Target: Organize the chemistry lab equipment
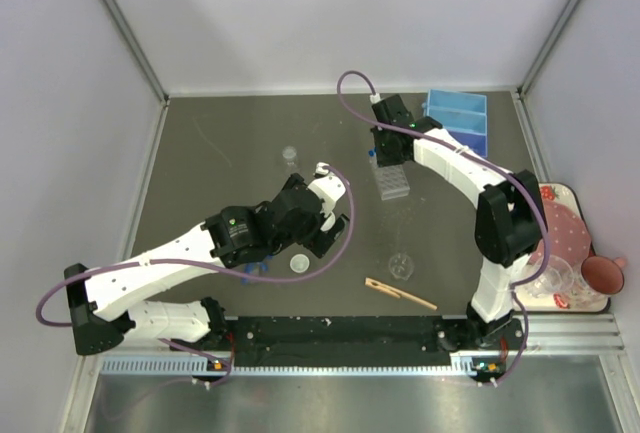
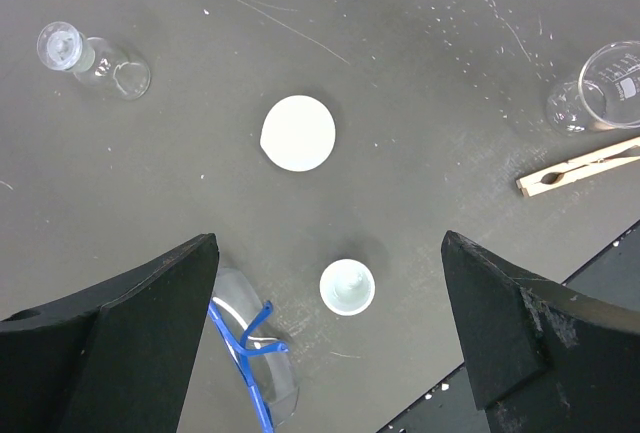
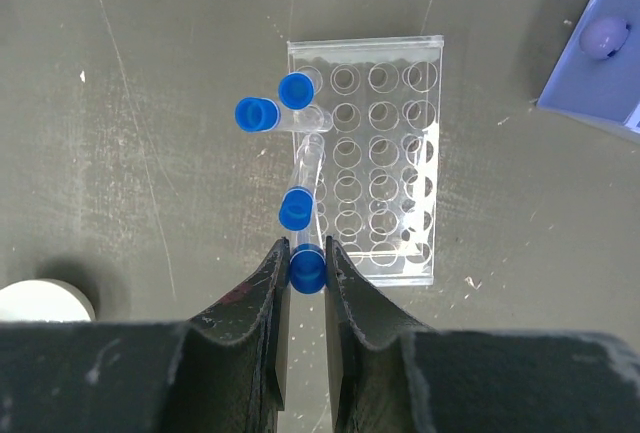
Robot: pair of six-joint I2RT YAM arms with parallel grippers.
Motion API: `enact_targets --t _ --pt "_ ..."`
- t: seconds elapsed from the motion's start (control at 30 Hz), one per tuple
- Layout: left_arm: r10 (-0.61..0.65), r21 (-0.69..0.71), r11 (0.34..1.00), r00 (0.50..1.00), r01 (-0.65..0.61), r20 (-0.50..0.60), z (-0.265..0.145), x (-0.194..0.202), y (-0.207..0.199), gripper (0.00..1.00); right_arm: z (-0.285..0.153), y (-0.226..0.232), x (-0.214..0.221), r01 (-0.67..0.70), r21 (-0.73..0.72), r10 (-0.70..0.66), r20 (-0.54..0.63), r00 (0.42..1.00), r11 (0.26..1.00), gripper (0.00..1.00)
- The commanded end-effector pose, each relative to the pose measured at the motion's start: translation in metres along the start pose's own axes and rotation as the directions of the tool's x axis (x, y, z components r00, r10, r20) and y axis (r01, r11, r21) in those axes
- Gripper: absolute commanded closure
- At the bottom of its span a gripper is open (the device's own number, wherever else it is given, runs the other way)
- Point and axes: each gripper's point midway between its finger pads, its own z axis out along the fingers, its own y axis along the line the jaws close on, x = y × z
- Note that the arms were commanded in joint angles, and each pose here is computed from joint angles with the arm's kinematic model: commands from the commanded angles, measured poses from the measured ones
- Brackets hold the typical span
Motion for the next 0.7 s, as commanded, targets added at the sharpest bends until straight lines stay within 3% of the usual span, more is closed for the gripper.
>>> enact_targets --t 0.0,0.67 --pt "-0.031 -0.011 0.999 0.998 0.031 0.050 -0.002 -0.010 0.003 0.01 -0.004 0.007 -0.022 0.014 -0.006 -0.014 0.064 0.998 1.000 1.00" --pt "-0.032 -0.007 0.999 0.998 0.033 0.050 -0.002 -0.009 0.002 0.01 0.010 0.002 -0.008 0.040 0.029 -0.040 0.022 0.999 0.999 1.00"
